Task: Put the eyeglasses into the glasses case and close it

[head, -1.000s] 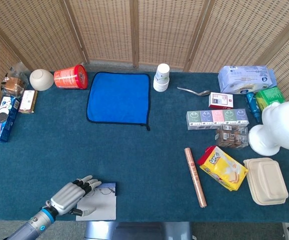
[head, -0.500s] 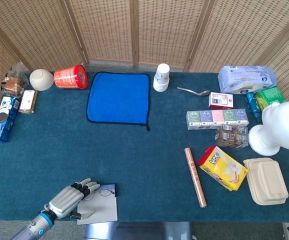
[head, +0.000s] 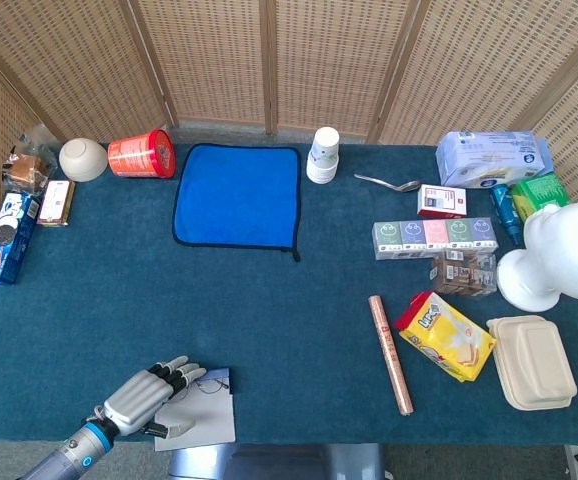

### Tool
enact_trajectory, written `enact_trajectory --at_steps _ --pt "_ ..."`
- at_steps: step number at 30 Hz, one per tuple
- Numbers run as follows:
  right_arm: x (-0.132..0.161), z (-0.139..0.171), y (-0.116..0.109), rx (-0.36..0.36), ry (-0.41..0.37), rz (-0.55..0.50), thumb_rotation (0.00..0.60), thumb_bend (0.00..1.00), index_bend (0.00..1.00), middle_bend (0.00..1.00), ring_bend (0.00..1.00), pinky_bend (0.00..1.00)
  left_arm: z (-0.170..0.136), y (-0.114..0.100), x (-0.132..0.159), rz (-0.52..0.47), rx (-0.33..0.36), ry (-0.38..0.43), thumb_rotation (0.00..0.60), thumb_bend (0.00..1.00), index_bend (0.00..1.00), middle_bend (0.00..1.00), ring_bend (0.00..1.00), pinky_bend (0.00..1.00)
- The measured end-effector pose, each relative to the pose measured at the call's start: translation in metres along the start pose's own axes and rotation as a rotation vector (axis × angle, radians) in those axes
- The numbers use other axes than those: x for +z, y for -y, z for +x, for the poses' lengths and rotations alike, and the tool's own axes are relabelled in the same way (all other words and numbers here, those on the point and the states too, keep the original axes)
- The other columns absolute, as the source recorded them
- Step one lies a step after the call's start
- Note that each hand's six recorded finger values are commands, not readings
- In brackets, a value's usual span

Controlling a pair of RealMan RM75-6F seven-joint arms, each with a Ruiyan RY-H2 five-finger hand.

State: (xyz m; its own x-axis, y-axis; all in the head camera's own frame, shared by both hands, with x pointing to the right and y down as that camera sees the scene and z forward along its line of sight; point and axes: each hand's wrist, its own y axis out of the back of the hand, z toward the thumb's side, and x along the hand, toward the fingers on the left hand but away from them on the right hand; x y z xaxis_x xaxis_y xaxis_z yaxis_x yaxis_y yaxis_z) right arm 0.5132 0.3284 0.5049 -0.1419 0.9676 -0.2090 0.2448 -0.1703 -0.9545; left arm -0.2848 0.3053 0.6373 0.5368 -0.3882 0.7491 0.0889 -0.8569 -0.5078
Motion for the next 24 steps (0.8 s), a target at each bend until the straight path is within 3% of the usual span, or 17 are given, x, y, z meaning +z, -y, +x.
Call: enact_trajectory --at_steps 9,24 --pt "-0.003 0.004 -0.002 -0.003 0.006 0.003 0.6 0.41 0.0 0.06 0.09 0.28 0.006 0.001 0.012 0.015 -0.01 0.04 0.087 0.24 0.02 0.09 0.0 0.15" --pt "-0.004 0.003 -0.001 0.002 0.003 -0.001 0.6 0.41 0.0 0.06 0.09 0.28 -0.005 0.008 0.009 0.0 -0.011 0.014 0.086 0.24 0.02 0.09 0.0 0.14"
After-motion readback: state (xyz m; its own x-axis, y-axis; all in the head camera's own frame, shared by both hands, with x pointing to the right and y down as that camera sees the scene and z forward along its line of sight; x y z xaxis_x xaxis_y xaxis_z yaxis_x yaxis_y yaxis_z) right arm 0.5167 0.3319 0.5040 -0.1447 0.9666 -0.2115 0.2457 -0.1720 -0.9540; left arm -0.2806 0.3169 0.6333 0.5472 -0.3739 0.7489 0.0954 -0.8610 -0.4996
